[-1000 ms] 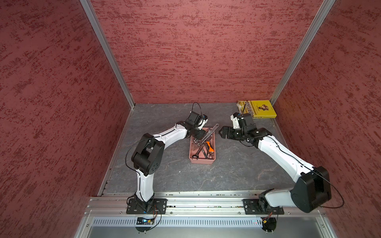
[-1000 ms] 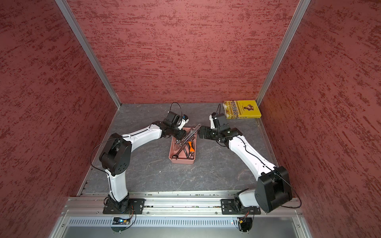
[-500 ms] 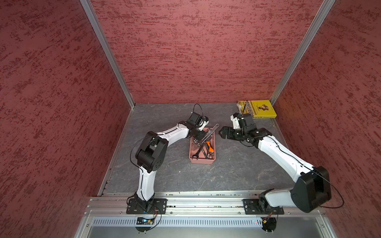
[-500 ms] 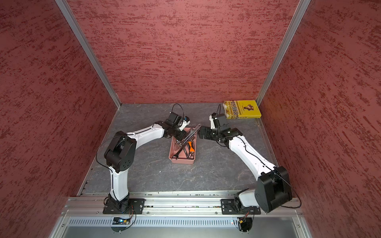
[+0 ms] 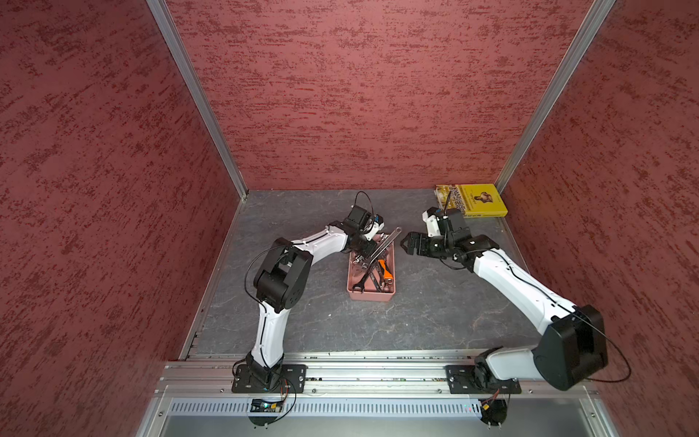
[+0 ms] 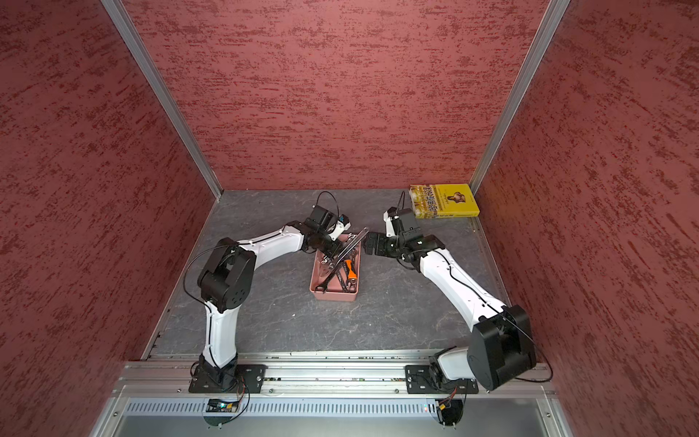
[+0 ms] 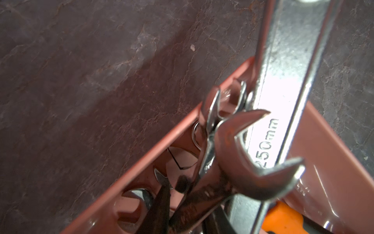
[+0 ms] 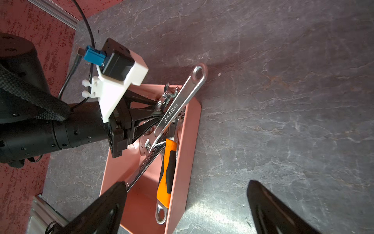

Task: Take out the wrench from the storage box
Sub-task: Pick up the wrench from the storage box.

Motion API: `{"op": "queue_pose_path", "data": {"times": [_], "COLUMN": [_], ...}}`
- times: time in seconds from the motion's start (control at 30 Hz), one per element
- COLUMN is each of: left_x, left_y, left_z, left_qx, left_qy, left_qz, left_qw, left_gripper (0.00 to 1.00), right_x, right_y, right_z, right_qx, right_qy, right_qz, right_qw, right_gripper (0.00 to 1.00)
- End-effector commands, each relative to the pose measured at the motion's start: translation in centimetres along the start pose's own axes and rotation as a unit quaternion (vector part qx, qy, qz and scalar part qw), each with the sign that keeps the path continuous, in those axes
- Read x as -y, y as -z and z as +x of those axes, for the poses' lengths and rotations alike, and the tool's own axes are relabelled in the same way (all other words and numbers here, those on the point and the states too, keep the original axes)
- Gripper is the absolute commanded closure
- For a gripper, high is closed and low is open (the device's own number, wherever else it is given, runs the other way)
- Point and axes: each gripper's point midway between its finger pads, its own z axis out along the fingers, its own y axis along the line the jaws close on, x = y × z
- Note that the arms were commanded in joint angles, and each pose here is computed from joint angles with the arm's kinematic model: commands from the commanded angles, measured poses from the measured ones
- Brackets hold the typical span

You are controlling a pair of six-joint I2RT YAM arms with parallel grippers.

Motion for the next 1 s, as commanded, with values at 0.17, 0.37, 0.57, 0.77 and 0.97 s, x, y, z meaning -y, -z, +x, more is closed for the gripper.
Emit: {"op": "queue_pose_path", "data": {"times": [0.17, 0.37, 0.57, 0.77, 0.97], "left_x": [-0.9, -0.9, -1.3, -1.4, -1.6], "left_y": [1.2, 1.7, 2.0, 2.2, 2.5], "left_z": [-0.1, -0.4, -0.5, -0.8, -0.9], "left_qx": [0.0, 0.002, 0.002, 0.006, 0.009], "left_qy": [0.014, 0.013, 0.02, 0.022, 0.023], "left_qz": [-0.001, 0.0, 0.001, 0.001, -0.001], "left_qw": [1.0, 1.0, 1.0, 1.0, 1.0], "left_gripper": [0.77, 0.78, 0.74, 0.72, 0.68], "right_x": [-0.1, -0.1, -0.1, -0.2, -0.2], "right_y": [0.0, -0.1, -0.2, -0.2, -0.3], "right_z": [-0.6, -0.4, -0.5, -0.6, -0.7], "right_qx": [0.008, 0.006, 0.006, 0.006, 0.006], "right_qy": [-0.002, -0.003, -0.005, -0.003, -0.003], "right_qz": [-0.009, -0.009, -0.01, -0.013, -0.013], "right_qw": [1.0, 1.0, 1.0, 1.0, 1.0], "right_gripper": [0.02, 0.02, 0.02, 0.02, 0.01]}}
